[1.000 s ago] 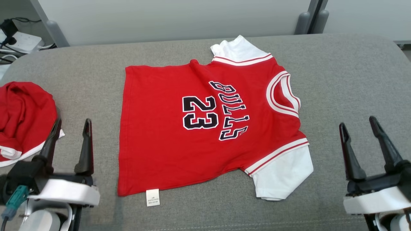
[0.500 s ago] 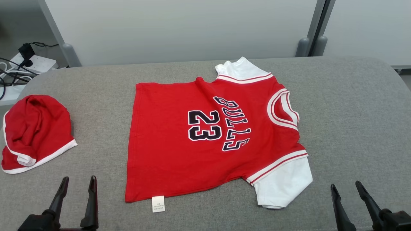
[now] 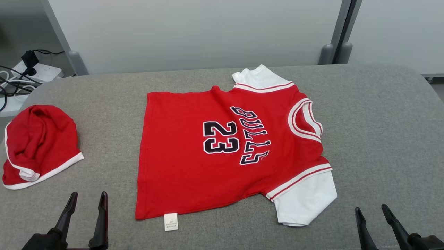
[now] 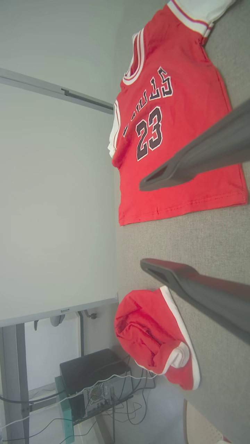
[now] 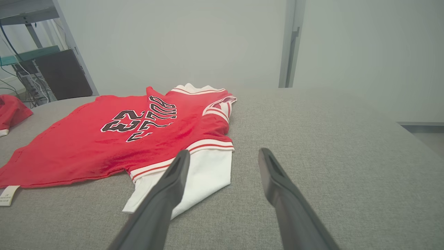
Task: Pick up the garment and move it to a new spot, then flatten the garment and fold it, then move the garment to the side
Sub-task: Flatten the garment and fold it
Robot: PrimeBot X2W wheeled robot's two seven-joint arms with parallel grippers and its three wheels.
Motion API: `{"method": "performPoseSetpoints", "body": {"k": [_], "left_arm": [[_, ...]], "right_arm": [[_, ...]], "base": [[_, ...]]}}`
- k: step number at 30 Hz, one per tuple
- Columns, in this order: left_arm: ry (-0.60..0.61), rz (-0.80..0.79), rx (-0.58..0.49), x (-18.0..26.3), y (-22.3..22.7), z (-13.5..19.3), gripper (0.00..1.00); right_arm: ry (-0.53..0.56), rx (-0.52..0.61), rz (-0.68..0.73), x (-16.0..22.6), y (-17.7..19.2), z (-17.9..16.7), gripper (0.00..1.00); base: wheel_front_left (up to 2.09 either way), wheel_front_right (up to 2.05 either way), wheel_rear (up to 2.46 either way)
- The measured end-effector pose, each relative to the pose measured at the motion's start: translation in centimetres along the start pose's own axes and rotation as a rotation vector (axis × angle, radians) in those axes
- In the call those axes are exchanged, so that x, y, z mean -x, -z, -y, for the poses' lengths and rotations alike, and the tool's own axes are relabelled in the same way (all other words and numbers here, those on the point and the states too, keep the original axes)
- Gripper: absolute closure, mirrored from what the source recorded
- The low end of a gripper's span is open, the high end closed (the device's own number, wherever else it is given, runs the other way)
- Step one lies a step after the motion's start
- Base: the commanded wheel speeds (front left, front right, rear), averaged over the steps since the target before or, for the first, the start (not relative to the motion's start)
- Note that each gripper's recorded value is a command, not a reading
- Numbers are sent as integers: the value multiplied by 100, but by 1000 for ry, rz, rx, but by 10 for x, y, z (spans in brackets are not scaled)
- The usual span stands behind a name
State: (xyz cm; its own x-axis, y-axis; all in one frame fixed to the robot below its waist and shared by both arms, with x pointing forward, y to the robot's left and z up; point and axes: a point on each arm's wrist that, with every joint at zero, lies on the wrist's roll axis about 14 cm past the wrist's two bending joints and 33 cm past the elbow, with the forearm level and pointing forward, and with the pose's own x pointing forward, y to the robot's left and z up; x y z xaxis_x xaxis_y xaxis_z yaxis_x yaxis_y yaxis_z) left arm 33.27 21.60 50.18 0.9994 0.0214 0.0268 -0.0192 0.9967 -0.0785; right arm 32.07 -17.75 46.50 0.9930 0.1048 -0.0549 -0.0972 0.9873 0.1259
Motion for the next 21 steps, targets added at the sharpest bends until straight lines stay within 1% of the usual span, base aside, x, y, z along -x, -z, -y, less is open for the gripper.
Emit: {"method": "performPoseSetpoints", "body": {"k": [11,13,16,21], "left_arm": [[5,-20,-5,-2,7,2,0],[-2,-60,44,-2,16,5,0],[25,-133,85,-3,30,15,0],[69,-227,114,-7,48,27,0]], "right_arm": [[-1,-1,-17,-4,4,0,0],[0,-1,-24,-4,7,1,0],[4,-1,-50,-8,14,5,0],[-17,15,-103,-20,24,7,0]], "base": [[0,0,0],[0,0,0],[0,0,0],[0,0,0]]}}
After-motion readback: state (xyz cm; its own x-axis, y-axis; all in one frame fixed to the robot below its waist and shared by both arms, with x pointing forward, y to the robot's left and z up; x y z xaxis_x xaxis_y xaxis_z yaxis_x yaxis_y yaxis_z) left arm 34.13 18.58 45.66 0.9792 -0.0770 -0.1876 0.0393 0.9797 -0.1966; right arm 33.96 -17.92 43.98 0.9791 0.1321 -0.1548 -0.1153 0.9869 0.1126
